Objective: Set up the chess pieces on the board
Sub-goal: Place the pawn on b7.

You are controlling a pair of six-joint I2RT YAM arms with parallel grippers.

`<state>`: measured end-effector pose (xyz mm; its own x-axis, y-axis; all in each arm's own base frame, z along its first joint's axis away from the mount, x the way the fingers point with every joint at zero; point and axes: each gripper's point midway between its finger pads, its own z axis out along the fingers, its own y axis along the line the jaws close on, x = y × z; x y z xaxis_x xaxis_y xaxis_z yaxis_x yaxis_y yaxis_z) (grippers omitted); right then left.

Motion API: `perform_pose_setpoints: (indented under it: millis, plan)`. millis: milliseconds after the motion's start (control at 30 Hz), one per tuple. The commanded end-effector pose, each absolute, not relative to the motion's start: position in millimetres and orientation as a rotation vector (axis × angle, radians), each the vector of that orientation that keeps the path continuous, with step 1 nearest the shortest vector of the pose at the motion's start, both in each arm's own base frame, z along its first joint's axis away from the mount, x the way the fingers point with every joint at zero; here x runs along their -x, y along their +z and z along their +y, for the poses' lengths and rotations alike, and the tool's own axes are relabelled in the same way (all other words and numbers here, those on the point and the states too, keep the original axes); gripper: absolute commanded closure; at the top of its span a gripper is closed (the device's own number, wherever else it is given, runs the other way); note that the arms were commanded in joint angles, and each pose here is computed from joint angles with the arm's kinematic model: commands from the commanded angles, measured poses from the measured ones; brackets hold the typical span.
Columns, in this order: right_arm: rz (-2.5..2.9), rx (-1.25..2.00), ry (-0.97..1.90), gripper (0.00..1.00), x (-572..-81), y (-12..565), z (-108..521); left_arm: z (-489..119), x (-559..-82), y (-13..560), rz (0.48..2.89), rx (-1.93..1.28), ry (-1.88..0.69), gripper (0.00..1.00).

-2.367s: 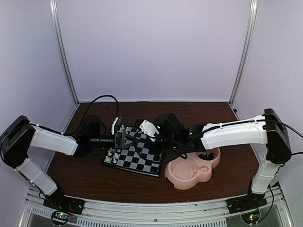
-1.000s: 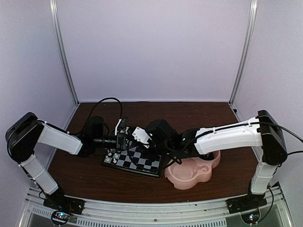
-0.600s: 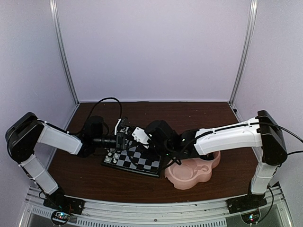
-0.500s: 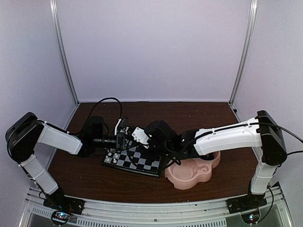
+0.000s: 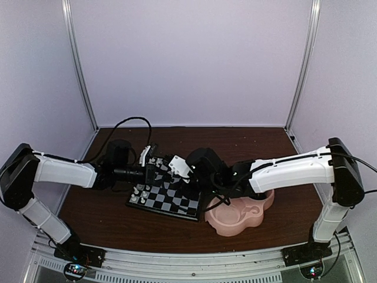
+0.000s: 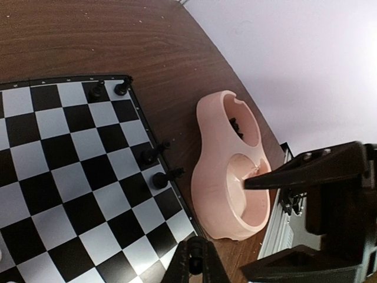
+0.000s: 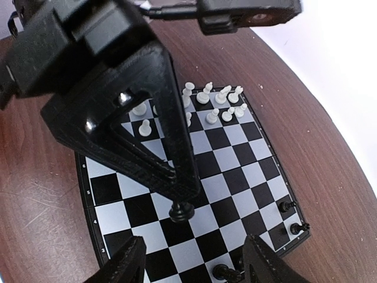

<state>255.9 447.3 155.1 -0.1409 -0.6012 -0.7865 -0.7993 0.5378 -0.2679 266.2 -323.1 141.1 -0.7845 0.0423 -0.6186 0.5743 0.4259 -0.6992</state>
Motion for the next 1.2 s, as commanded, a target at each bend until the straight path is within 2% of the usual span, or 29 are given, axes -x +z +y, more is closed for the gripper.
perform_pose_setpoints:
  millis: [0,233,333,533,900,1167]
  plan:
    - [1.767,1.023,0.345,0.40,-252.0,208.7,433.4,-318.7,-274.0,140.3,2.181,-0.565,-1.159,1.00]
    - [1.803,0.781,0.323,0.40,-254.8,238.9,383.2,-324.3,-272.0,126.4,2.228,-0.706,-0.736,1.00]
    - [1.813,0.671,0.285,0.40,-256.8,242.7,356.0,-333.9,-267.3,120.1,2.236,-0.772,-0.641,1.00]
    - [1.778,0.416,0.170,0.38,-271.3,243.7,306.3,-346.5,-286.5,119.0,2.259,-0.768,-0.561,1.00]
    - [1.784,0.312,0.121,0.37,-275.9,243.6,279.2,-371.3,-352.7,132.3,2.195,-0.690,-0.345,1.00]
    - [1.812,0.233,0.105,0.32,-285.9,229.7,264.1,-392.9,-373.6,122.4,2.176,-0.716,-0.362,1.00]
